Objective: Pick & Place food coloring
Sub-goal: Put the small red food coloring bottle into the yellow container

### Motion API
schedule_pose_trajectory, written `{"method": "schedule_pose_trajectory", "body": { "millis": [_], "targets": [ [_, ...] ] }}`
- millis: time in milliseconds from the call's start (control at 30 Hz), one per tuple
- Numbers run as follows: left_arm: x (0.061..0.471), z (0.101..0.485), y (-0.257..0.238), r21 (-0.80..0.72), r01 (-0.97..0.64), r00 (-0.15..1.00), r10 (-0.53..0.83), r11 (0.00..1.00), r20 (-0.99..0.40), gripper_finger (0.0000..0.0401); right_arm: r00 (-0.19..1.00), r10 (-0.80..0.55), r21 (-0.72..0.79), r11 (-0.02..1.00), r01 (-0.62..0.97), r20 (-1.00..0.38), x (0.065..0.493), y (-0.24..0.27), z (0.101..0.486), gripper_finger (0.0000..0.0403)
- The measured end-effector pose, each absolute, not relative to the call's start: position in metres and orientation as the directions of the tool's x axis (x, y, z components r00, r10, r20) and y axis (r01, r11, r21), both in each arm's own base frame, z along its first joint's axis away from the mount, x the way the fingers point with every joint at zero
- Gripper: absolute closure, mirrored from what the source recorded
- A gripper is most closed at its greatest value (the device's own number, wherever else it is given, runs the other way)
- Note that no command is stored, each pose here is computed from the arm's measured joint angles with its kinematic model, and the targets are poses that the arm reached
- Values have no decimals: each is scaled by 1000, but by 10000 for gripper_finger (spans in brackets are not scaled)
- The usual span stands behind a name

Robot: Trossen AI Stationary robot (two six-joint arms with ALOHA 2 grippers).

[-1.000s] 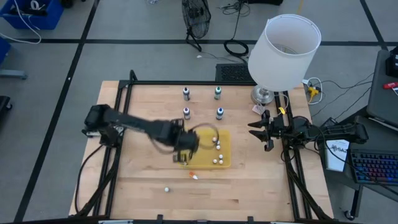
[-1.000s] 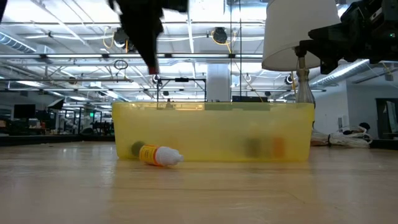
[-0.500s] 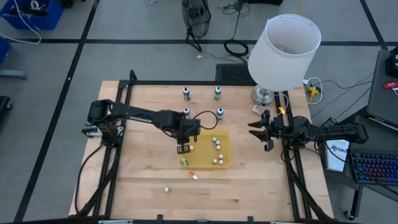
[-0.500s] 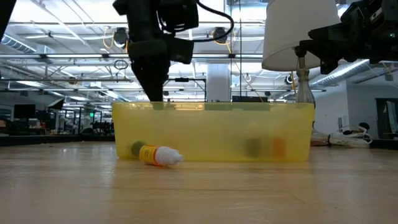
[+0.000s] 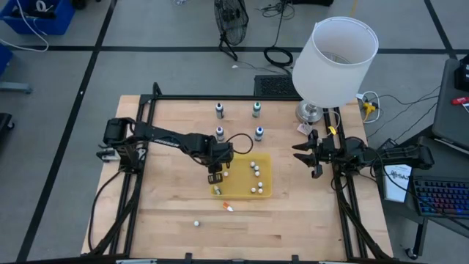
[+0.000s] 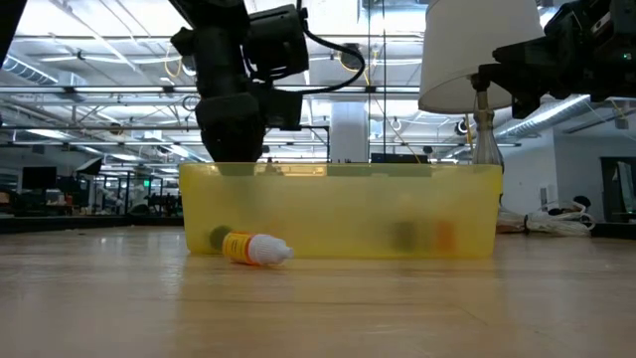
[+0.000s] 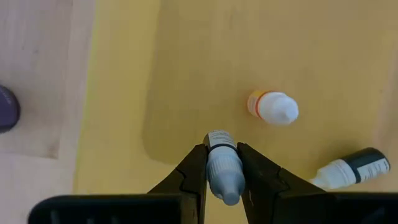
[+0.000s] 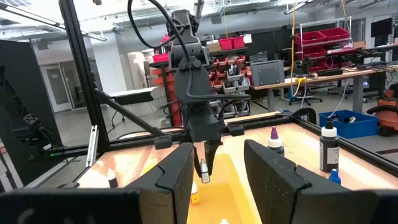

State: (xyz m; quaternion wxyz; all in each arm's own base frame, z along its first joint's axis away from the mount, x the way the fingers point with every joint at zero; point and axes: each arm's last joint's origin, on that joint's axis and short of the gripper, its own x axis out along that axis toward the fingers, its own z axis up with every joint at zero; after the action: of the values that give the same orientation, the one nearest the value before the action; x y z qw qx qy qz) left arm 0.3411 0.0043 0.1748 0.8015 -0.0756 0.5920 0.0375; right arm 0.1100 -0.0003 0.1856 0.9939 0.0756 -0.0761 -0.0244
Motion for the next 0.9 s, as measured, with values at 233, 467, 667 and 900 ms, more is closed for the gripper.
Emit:
{"method": "schedule_pose_trajectory", "body": {
  "millis": [233, 467, 667, 900],
  "targets": [
    [340, 172, 3, -100, -150, 302, -51, 984, -952, 331, 987, -60, 154, 987, 37, 148, 110, 0, 186, 273],
    [341, 172, 2, -109, -171, 304, -53, 979, -951, 288, 987, -60, 154, 987, 37, 148, 110, 0, 186, 273],
    [341, 172, 2, -117, -194, 308, -53, 974, -950, 285, 987, -60, 154, 987, 37, 148, 110, 0, 186, 273],
    [343, 181, 5, -102, -161, 322, -46, 982, -946, 284, 987, -60, 154, 987, 37, 148, 110, 0, 186, 273]
  ]
}}
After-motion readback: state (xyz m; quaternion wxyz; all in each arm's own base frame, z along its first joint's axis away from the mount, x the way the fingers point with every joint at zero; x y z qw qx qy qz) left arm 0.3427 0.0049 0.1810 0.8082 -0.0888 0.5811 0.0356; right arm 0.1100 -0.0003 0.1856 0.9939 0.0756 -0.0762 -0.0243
